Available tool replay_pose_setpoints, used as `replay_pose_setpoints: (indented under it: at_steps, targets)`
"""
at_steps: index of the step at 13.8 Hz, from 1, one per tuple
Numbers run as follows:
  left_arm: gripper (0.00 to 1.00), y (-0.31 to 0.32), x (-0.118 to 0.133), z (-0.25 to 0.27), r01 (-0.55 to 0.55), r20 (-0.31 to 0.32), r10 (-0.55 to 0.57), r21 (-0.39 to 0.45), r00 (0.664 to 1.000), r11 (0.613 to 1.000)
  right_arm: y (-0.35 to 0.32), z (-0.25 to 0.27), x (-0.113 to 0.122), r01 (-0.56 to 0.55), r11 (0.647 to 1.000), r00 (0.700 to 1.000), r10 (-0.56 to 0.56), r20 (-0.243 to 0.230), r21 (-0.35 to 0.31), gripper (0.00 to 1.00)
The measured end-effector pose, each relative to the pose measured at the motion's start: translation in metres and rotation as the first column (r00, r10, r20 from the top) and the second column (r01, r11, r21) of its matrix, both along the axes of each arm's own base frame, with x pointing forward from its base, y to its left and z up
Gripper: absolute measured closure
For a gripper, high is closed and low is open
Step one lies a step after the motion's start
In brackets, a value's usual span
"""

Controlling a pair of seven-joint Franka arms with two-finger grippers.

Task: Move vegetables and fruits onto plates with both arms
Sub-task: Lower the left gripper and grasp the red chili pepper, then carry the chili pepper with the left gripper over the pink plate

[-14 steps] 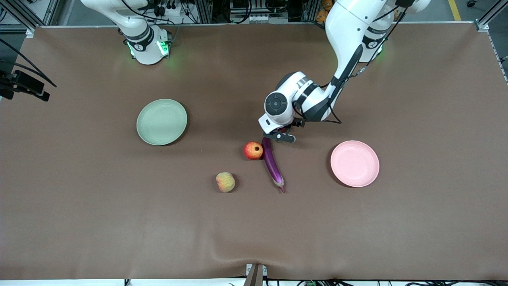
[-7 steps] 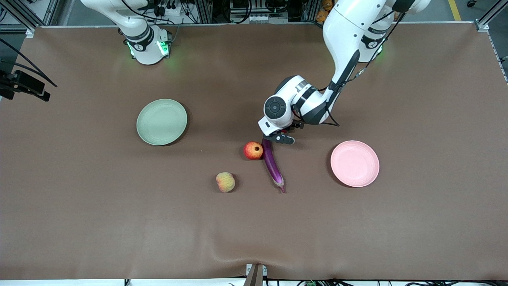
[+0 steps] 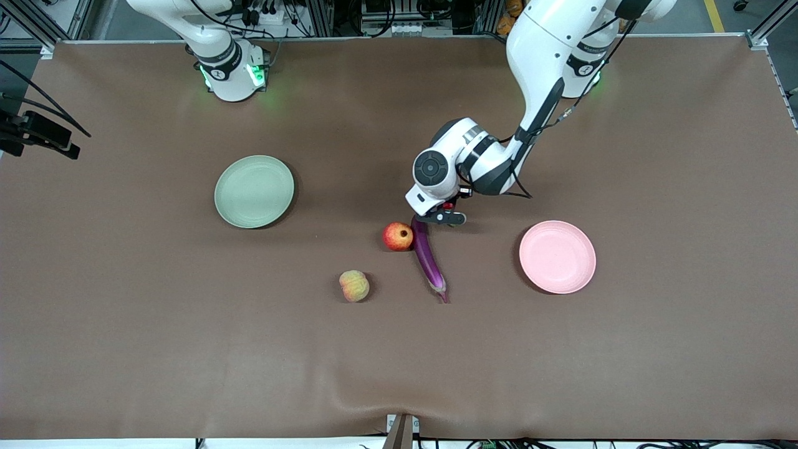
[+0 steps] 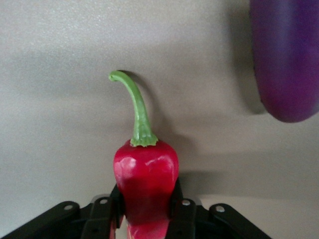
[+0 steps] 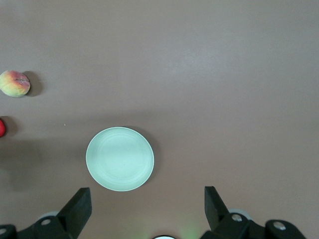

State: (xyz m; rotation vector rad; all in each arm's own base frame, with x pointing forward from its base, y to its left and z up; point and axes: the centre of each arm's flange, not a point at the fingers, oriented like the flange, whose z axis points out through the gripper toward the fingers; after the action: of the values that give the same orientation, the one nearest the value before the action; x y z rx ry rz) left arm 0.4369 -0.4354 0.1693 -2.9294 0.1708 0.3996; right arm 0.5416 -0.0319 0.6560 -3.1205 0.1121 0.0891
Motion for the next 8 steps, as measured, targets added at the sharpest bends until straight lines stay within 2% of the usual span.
replay_pose_setpoints:
  at_steps: [2,4,6,8]
  targets:
    - [0.63,0.005,0.014,0.01,-0.025,0.022,0.025,-0.011,0.999,1.0,0.001,-0.002,0.001,-0.002,1.0,1.0,0.002,-0.003,0.0,0.0]
    - [0.63,0.023,0.049,0.046,-0.092,0.066,0.095,-0.052,0.993,0.994,0.004,-0.003,0.002,-0.007,1.0,1.0,0.007,-0.005,0.001,0.0]
    - [0.63,0.055,0.091,0.103,-0.23,0.076,0.238,-0.101,0.968,0.968,0.009,-0.004,0.003,-0.017,1.0,1.0,0.017,-0.007,0.002,0.0]
    - [0.63,0.102,0.133,0.168,-0.355,0.079,0.365,-0.122,0.928,0.927,0.013,-0.004,0.003,-0.024,1.0,1.0,0.024,-0.007,0.002,0.0]
